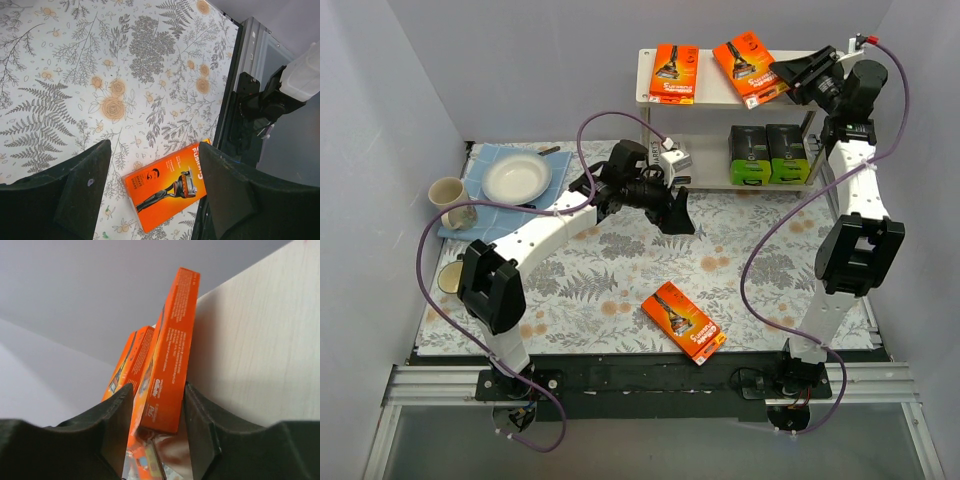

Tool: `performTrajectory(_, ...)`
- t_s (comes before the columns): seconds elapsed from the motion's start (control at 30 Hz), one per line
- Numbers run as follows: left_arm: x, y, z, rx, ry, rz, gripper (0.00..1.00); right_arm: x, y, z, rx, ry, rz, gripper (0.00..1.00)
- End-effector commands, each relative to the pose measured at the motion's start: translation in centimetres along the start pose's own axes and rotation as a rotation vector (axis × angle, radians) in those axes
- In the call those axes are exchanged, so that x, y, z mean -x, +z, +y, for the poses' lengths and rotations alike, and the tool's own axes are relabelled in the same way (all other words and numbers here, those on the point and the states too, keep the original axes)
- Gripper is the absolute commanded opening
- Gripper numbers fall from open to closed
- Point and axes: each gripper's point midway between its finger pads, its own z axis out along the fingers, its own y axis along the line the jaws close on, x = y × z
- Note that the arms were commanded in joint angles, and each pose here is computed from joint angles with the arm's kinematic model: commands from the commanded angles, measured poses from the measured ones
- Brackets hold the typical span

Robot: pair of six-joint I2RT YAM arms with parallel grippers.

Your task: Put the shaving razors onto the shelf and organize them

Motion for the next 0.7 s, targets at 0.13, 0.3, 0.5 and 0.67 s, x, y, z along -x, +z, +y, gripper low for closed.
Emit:
performTrajectory(0.13,2.3,-0.3,-0.2,0.022,0.065,-0.048,0.7,0.3,-0.3,0.7,-0.109,-0.013,-0.052,0.69)
performTrajectory(0.3,3.0,-0.4,-0.3,0.023,0.079,-0.076,0.7,1.3,-1.9,0.8,-0.16,-0.116,-0.099,0.77)
performTrajectory(0.5,3.6,-0.7,-0.6,0.013,0.087,-0.113,0.7,2.3,-3.2,1.7,-0.17,-0.253,-0.155,0.84)
performTrajectory(0.67,3.7,-1.3,-0.8,0.006,0.08,-0.133,0.7,3.3,-3.3,2.1,-0.149,-0.332,-0.212,0.7)
